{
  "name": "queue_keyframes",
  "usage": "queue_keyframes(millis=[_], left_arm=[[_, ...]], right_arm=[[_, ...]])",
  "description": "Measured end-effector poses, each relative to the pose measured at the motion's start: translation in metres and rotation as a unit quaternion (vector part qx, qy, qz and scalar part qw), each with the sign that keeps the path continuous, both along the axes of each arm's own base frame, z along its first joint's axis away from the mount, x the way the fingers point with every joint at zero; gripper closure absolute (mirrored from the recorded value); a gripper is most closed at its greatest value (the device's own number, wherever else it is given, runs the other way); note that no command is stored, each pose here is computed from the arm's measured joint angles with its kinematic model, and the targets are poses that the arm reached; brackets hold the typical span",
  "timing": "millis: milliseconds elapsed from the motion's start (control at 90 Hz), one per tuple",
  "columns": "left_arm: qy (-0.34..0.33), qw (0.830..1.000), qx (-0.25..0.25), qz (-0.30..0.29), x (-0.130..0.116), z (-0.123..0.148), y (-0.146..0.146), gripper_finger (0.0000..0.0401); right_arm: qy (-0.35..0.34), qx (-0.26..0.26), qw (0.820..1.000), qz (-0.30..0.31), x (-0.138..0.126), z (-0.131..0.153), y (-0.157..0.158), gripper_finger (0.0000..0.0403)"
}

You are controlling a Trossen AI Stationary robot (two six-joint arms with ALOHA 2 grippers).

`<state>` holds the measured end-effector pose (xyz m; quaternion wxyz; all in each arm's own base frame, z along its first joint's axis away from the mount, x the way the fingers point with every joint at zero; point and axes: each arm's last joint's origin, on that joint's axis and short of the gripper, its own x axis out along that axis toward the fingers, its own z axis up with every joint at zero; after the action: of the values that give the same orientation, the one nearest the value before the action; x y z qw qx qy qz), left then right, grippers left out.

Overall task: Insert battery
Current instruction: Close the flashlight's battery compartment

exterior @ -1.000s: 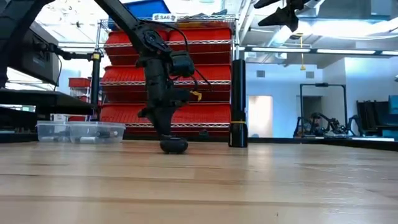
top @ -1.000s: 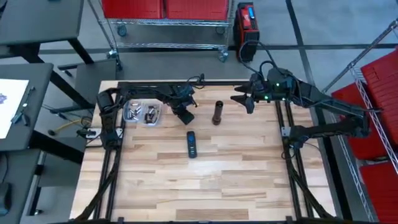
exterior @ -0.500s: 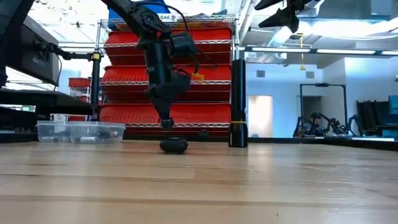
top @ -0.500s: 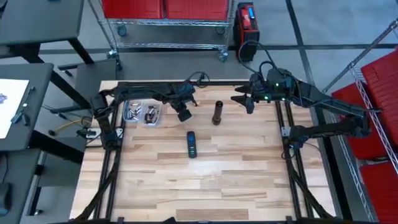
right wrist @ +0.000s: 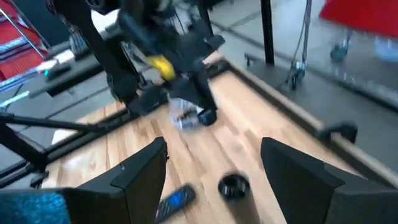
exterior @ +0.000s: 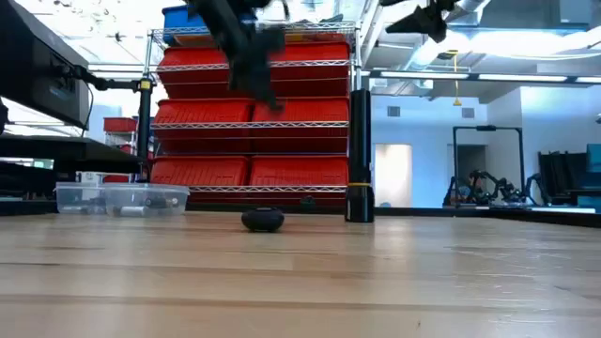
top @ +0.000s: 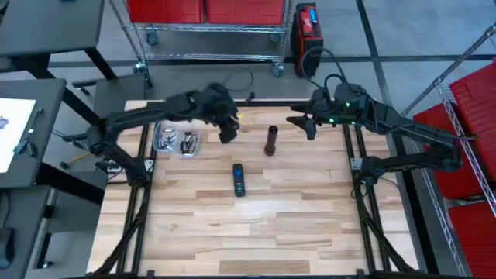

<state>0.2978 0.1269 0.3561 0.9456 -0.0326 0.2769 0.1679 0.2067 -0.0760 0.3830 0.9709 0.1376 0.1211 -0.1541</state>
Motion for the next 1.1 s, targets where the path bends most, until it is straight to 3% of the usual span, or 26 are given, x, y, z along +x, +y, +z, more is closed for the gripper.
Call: queue_keyframes(millis=[144, 267, 378, 578, 756, 1100], left_arm=[[-0.157, 0.985, -0.022, -0.072, -0.016, 0.046, -0.013, 0.0401], [-0.238, 0.963, -0.055, -0.114, -0.021, 0.066, -0.020, 0.0401], [-0.268, 0.953, -0.073, -0.123, -0.018, 0.071, -0.025, 0.0401], [-0.282, 0.945, -0.106, -0.125, -0.014, 0.073, -0.031, 0.0401], [-0.293, 0.941, -0.121, -0.123, -0.014, 0.074, -0.033, 0.0401], [-0.311, 0.930, -0.163, -0.110, -0.011, 0.075, -0.032, 0.0401]], right_arm=[[-0.012, -0.097, 0.994, 0.041, 0.015, 0.003, 0.003, 0.0154], [-0.026, -0.192, 0.978, 0.082, 0.036, 0.002, 0.010, 0.0154], [-0.051, -0.289, 0.950, 0.105, 0.060, 0.001, 0.019, 0.0154], [-0.073, -0.427, 0.899, 0.063, 0.092, -0.003, 0.031, 0.0154], [-0.093, -0.475, 0.873, 0.065, 0.104, -0.005, 0.040, 0.0154], [-0.082, -0.498, 0.862, 0.051, 0.104, -0.005, 0.039, 0.0159]])
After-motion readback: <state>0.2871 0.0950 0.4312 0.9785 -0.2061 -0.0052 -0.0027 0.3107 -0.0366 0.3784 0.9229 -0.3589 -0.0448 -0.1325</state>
